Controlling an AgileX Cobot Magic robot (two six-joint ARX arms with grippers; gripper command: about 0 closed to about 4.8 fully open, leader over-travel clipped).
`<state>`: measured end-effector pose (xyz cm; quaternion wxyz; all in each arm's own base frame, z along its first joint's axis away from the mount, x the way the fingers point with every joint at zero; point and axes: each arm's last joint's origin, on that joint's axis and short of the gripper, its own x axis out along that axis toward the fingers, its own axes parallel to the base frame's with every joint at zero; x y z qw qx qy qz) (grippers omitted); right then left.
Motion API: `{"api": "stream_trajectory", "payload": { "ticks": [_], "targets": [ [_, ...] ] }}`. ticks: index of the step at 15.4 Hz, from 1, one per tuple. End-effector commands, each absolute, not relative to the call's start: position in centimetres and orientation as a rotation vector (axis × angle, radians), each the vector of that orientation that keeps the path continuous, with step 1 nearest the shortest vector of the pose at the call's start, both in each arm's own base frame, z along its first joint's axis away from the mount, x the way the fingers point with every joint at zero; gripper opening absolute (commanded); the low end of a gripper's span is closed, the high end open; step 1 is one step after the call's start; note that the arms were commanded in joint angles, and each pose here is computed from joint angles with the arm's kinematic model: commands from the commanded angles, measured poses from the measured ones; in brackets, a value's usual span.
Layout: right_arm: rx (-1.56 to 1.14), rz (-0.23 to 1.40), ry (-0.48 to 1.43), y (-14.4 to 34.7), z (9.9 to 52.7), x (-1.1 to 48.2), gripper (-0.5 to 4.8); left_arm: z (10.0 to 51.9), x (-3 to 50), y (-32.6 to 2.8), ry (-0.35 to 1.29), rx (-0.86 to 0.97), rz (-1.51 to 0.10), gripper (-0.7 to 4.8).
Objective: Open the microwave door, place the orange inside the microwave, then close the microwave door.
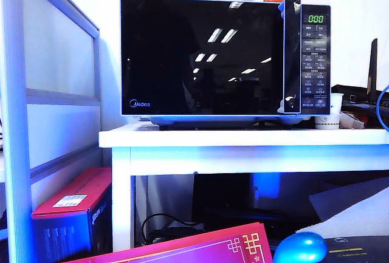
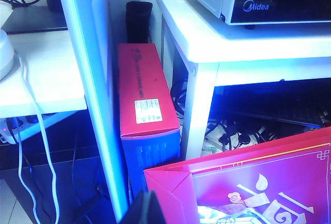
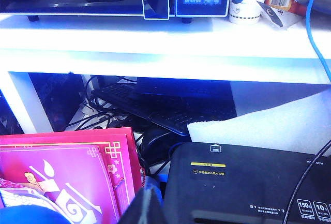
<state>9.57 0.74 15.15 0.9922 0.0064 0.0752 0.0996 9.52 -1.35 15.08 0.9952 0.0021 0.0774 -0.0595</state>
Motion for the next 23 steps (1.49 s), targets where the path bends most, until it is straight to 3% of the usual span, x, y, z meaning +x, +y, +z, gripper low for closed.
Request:
{"api": "stream_trajectory", "payload": {
  "ticks": [1,5,7,12,15,18,19,23],
  "targets": [
    [0.057,0.198,0.156,0.7,14.9,9.6,-0.01,14.9,9.5,-1.4,0.165,0.002,-0.126,-0.02],
    [0.064,0.198,0.144,0.7,15.1,9.6,-0.01,15.0,9.5,-1.4,0.155,-0.007,-0.125,-0.03],
    [0.122,0.193,0.081,0.7,15.7,9.7,-0.01,16.3,9.6,-1.4,0.04,-0.134,-0.124,-0.03],
    [0.224,0.216,-0.172,0.7,20.3,9.0,-0.01,24.6,7.6,-0.8,-0.253,-0.253,-0.054,-0.03],
    [0.225,0.129,-0.311,0.4,25.2,7.3,-0.01,31.9,8.3,-0.9,-0.276,-0.248,-0.063,-0.03],
    [0.228,0.111,-0.375,0.3,30.0,7.0,-0.01,41.2,12.1,-2.0,-0.264,-0.2,-0.238,-0.03],
    [0.22,0.105,-0.39,0.3,32.1,7.3,-0.01,45.4,14.1,-2.7,-0.243,-0.177,-0.377,-0.03],
    [0.177,0.076,-0.37,0.3,37.9,10.1,-0.01,53.0,18.8,-4.5,-0.15,-0.067,-0.686,-0.03]
  ]
}}
